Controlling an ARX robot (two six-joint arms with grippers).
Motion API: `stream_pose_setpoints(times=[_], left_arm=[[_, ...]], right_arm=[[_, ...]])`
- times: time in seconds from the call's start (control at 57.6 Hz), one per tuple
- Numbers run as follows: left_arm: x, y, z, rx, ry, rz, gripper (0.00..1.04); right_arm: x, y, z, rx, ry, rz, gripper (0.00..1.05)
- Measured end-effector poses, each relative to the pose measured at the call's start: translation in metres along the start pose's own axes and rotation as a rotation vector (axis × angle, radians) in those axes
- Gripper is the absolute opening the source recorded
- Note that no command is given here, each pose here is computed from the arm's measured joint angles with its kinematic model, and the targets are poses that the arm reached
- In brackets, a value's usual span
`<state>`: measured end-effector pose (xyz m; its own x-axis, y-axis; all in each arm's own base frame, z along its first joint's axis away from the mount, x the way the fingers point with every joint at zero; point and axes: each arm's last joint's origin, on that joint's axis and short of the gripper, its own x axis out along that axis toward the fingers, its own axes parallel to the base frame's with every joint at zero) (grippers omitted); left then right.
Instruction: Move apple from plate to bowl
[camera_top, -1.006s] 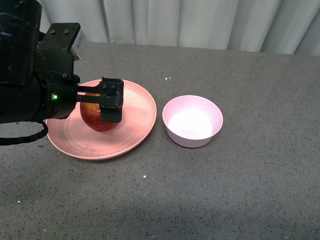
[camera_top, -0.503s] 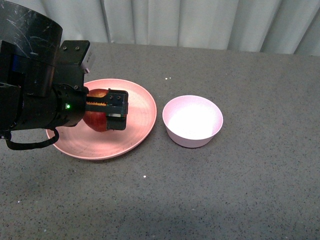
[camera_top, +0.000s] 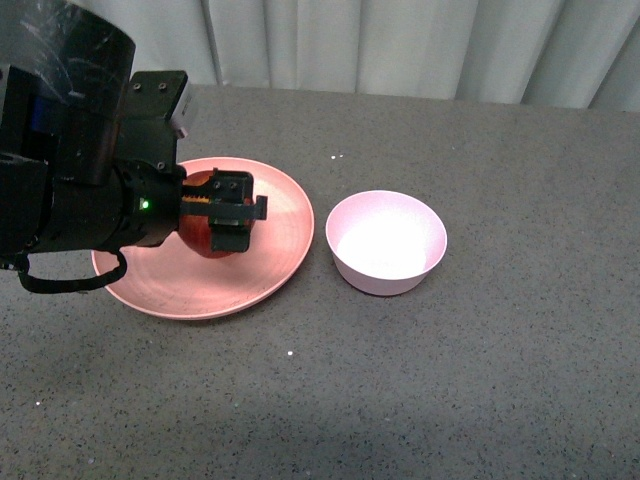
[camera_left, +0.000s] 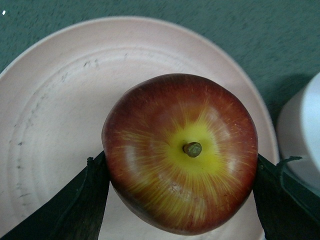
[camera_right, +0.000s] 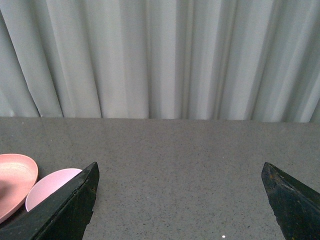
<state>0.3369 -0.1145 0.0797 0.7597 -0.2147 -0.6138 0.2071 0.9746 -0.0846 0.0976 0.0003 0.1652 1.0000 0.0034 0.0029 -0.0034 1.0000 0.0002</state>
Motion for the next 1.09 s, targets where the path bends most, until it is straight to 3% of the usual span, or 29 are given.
stream_pose_setpoints(times=[0.243, 0.468, 1.093], left_arm=[[-0.013, -0.045, 0.029, -0.02, -0.072, -0.098, 0.73], [-0.021, -0.092, 0.024, -0.005, -0.059, -0.201, 0.73], [0.017, -0.126, 0.002, 0.012, 0.003, -0.211, 0.73]], right_arm=[[0.0, 0.0, 0.0, 0.0, 0.0, 0.0, 0.95], [0.0, 0.0, 0.0, 0.0, 0.0, 0.0, 0.95], [0.0, 0.0, 0.0, 0.0, 0.0, 0.0, 0.95]])
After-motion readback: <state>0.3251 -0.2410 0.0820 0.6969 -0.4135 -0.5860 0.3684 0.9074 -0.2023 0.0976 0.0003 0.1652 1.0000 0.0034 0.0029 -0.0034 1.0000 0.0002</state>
